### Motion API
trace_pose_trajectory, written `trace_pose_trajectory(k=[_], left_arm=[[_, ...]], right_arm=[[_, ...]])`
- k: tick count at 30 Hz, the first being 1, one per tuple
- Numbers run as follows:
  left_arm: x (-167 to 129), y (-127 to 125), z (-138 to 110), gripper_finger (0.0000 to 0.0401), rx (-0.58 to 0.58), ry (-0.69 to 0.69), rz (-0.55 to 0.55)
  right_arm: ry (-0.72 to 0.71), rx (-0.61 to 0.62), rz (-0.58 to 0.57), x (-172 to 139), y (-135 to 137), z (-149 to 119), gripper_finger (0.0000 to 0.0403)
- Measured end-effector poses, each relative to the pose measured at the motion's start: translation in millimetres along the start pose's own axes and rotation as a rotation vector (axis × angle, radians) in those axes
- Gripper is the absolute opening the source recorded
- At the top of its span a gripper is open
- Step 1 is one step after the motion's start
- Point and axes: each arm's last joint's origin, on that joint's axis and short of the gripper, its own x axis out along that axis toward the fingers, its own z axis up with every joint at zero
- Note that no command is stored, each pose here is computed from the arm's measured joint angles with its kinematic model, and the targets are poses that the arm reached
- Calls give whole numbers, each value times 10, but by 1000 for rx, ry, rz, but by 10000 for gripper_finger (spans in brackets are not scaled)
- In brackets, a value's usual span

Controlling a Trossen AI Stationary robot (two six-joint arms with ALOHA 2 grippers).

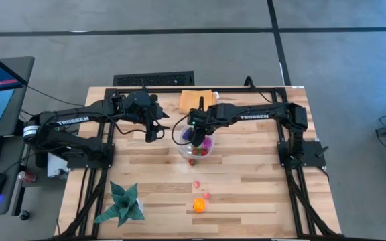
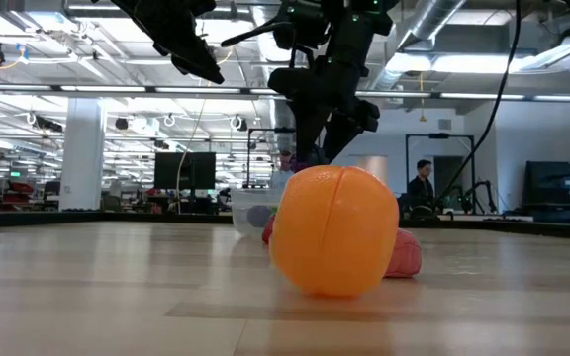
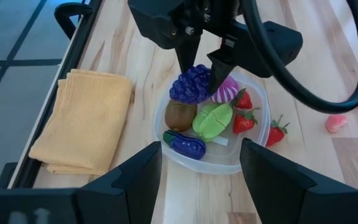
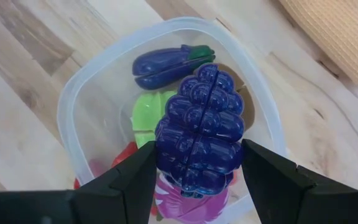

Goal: Pick and placing Produce into tupperware
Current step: Put the violet grapes into the transparent container

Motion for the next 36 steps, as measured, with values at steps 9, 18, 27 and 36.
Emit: trace_pose_trajectory(k=[9,18,27,36], left_arm=[[0,0,0,208,-4,0,0],[-1,-5,-46,208,-1,50,6],[-101,4,-332,208,11,120,9],[-571,-71,-629,208,-38,-74,109]], right_arm=[[1,-7,0,0,0,-1,240],[48,18,-44,110,-82,-89,240],[54,18,-35,142,-51,-132,240],[48,2,-30,143,-49,-124,240]])
